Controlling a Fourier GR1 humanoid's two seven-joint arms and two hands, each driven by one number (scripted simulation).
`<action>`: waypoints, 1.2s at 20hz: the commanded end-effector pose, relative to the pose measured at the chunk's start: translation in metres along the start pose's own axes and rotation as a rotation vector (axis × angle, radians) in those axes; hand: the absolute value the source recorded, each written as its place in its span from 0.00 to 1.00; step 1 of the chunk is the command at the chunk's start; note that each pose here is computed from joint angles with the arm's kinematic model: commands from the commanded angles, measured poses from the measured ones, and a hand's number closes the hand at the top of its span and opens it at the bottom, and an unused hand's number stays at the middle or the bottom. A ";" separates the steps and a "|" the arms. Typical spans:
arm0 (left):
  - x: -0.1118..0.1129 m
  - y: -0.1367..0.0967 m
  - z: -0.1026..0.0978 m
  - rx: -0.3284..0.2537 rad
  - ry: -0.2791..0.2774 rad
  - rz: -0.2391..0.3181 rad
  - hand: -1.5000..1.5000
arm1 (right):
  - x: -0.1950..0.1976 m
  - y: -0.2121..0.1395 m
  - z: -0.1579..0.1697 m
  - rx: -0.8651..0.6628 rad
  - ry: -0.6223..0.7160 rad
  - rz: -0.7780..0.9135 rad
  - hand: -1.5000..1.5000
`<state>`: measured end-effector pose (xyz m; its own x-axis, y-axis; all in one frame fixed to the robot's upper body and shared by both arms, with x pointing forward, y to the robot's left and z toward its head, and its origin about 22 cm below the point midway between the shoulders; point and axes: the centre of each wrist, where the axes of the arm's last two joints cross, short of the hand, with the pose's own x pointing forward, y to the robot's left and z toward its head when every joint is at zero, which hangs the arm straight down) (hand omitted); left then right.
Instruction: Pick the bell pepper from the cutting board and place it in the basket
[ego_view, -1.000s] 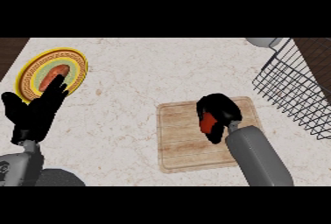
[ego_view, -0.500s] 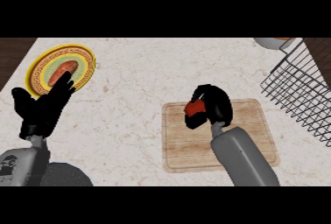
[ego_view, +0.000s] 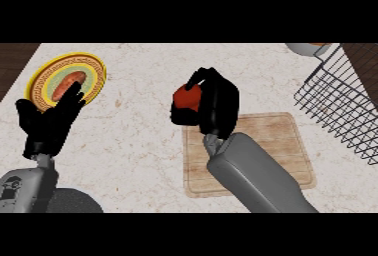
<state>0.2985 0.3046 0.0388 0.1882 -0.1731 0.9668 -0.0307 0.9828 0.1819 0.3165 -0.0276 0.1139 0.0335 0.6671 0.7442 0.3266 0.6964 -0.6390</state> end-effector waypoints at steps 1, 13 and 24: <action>0.004 0.009 0.000 0.023 -0.002 0.010 0.50 | 0.049 -0.007 -0.003 -0.139 0.060 -0.021 1.00; 0.002 -0.006 0.003 0.029 -0.007 0.010 0.50 | 0.095 -0.061 -0.057 -0.334 0.122 0.097 1.00; -0.011 0.003 0.011 0.026 0.002 -0.008 0.50 | 0.068 -0.126 -0.136 -0.518 0.247 0.260 1.00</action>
<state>0.2913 0.3124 0.0380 0.1896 -0.1675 0.9675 -0.0578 0.9817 0.1813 0.3948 -0.0770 0.2572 0.2181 0.7218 0.6568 0.6934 0.3589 -0.6248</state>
